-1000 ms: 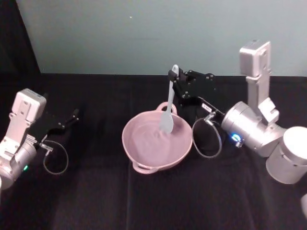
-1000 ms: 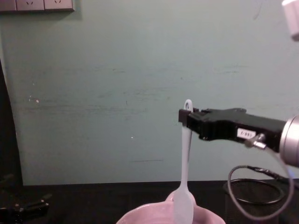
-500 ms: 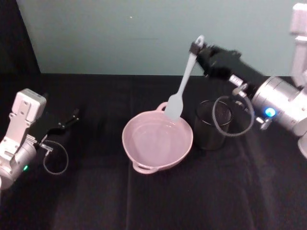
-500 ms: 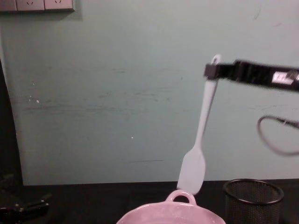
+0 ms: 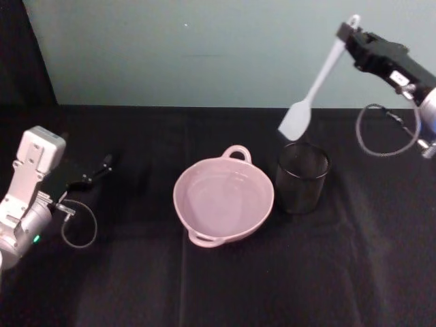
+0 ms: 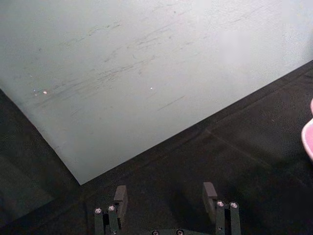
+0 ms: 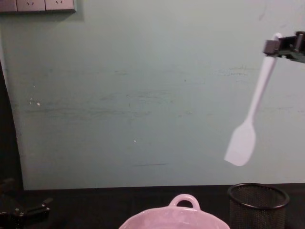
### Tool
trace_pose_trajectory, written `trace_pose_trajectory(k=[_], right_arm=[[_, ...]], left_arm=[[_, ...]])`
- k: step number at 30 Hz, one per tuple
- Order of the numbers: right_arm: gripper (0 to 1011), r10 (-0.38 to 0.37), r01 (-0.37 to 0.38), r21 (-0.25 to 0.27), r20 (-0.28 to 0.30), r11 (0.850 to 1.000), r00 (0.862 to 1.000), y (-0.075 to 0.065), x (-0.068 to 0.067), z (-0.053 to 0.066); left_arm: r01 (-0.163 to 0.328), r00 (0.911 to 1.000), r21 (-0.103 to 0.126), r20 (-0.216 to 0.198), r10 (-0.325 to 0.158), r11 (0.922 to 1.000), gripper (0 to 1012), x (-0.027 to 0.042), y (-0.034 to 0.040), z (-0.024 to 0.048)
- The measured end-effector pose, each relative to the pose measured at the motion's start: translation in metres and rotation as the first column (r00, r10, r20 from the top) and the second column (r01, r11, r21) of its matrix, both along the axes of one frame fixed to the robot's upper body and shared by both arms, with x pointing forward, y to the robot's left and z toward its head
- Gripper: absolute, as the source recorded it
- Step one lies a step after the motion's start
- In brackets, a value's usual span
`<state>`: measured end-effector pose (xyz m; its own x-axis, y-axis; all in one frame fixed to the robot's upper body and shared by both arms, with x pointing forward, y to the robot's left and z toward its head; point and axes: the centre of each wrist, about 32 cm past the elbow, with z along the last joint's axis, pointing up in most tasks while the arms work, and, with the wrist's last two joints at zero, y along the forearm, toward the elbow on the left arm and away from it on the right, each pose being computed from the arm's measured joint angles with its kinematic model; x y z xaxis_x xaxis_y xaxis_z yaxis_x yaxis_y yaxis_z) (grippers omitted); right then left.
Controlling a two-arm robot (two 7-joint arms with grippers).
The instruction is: Use the one hand to pick up the spoon and stir the clear water in the bowl.
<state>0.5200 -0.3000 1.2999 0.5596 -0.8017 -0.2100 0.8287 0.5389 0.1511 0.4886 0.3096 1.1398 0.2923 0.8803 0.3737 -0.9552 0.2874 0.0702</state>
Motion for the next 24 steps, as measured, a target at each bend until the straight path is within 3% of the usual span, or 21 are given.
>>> trace_pose_trajectory(k=[9,24], right_arm=[[116,-0.062,0.062,-0.007,-0.05,0.998,0.997,-0.021,0.001,-0.014],[116,-0.031,0.031,-0.002,-0.159,1.0,0.987,-0.014,0.009,-0.049]], left_arm=[[0.0,1.0,0.0,0.0,0.0,1.0,1011,0.0,0.0,0.0],[0.0,1.0,0.0,0.0,0.0,1.0,1011,0.0,0.0,0.0]])
